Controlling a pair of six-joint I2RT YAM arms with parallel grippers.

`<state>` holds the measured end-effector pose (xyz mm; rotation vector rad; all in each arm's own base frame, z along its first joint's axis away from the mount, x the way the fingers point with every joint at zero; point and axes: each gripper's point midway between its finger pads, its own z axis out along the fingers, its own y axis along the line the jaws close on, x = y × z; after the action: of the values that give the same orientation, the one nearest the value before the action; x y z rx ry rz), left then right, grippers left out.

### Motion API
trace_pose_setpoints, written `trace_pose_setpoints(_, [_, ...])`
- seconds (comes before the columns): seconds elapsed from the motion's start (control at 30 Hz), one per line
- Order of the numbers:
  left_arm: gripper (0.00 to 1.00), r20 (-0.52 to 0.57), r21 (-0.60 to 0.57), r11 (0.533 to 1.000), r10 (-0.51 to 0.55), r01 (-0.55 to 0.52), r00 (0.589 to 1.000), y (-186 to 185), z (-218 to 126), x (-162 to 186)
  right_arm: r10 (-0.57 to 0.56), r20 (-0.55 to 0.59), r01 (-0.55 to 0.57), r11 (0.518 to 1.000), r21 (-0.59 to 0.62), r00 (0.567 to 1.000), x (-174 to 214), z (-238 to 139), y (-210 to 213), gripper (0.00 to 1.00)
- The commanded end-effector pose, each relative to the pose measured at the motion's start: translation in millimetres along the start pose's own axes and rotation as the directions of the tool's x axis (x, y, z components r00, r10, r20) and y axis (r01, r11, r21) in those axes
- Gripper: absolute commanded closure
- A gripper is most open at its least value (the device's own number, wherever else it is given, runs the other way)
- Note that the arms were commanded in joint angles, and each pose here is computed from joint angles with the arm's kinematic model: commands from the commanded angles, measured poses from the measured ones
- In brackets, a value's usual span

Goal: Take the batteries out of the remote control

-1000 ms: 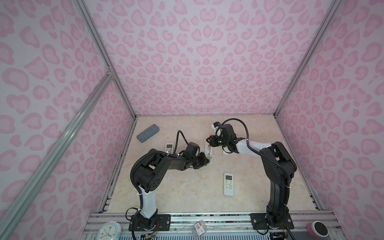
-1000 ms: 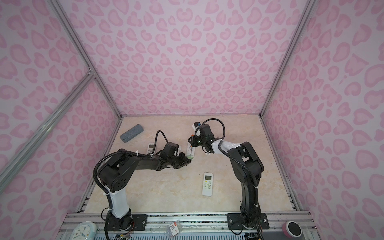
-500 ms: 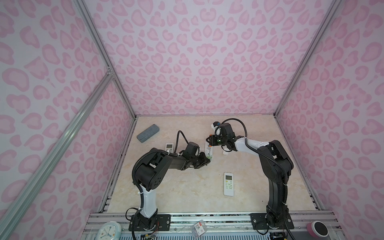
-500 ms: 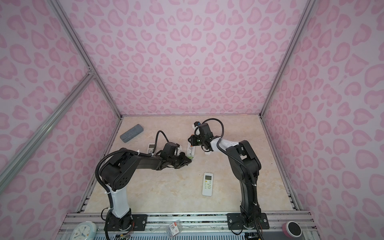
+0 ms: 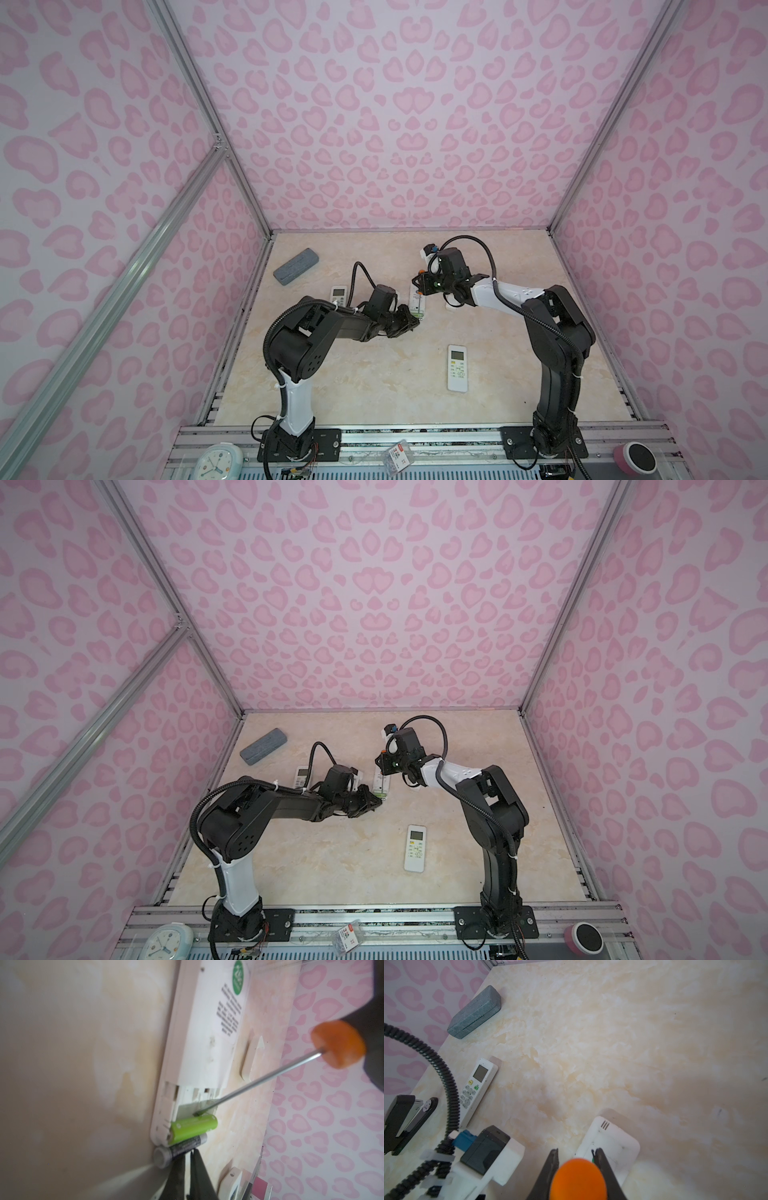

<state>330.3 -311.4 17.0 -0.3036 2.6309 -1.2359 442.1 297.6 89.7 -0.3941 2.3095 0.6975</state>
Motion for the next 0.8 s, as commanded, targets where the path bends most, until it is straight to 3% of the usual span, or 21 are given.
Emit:
trace_pose_setpoints(0.0, [0.88,0.037,-0.104,0.994,-0.012,0.016,0.999,23,-4,-4,-0.015,-0.078,0.018,0.999,0.041,0.997,22,2,-9,1.00])
trace_pose_setpoints(0.37, [0.84,0.039,-0.109,0.994,-0.015,0.019,0.999,26,-4,-5,-0.097,-0.047,0.100,0.992,0.076,0.994,10,-13,2,1.00])
trace_pose_setpoints(0.77, [0.84,0.042,-0.120,0.993,-0.016,0.021,0.999,31,-3,-7,0.007,-0.130,-0.004,1.000,0.018,0.992,27,4,-4,1.00])
